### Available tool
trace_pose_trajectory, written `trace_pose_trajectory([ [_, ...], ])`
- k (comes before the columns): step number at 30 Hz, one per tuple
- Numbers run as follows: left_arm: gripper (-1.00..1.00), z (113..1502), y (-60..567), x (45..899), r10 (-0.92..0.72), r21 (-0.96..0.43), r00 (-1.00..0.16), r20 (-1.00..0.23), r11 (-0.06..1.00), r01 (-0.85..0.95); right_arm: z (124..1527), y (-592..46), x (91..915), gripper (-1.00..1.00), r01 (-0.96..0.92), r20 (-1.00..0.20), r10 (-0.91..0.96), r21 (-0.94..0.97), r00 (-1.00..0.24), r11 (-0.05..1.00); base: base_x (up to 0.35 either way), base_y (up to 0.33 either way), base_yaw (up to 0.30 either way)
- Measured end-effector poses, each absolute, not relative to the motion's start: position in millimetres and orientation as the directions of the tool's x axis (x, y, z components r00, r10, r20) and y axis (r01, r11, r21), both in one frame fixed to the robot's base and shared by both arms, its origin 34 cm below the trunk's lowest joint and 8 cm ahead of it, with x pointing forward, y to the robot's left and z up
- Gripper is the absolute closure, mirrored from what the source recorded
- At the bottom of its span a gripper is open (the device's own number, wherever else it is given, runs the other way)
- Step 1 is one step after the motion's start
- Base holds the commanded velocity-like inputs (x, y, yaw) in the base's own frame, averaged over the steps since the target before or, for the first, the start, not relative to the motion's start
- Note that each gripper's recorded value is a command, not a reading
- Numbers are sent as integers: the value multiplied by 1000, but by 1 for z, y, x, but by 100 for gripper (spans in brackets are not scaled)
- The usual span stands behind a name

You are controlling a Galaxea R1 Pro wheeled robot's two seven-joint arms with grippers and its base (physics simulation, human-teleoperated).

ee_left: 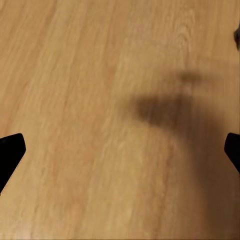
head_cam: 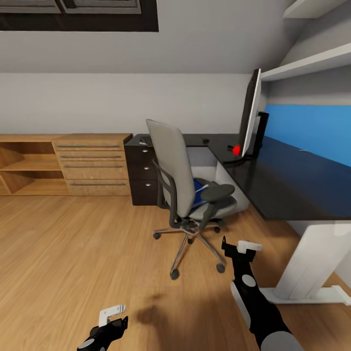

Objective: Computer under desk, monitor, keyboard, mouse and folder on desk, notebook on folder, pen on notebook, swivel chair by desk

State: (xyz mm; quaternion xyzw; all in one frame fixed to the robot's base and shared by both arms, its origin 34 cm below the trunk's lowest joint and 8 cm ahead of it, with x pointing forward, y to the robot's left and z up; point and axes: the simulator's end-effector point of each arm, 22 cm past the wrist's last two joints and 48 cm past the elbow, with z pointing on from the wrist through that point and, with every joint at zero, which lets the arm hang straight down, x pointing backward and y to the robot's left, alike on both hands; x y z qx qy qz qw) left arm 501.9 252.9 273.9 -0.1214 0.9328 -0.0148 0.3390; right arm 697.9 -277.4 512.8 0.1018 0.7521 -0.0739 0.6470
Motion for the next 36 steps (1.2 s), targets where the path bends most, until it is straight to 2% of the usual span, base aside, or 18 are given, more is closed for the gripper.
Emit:
trace_pose_trajectory([
  [16,-100,277,257,506,-239,-112,-704,-668,968,-223,512,-280,698,-100,252,-988,57,19,-144,968,322,0,0],
  [36,-100,276,258,506,-239,-110,-704,-669,968,-224,512,-281,698,-100,254,-988,57,19,-144,967,26,-21,0],
])
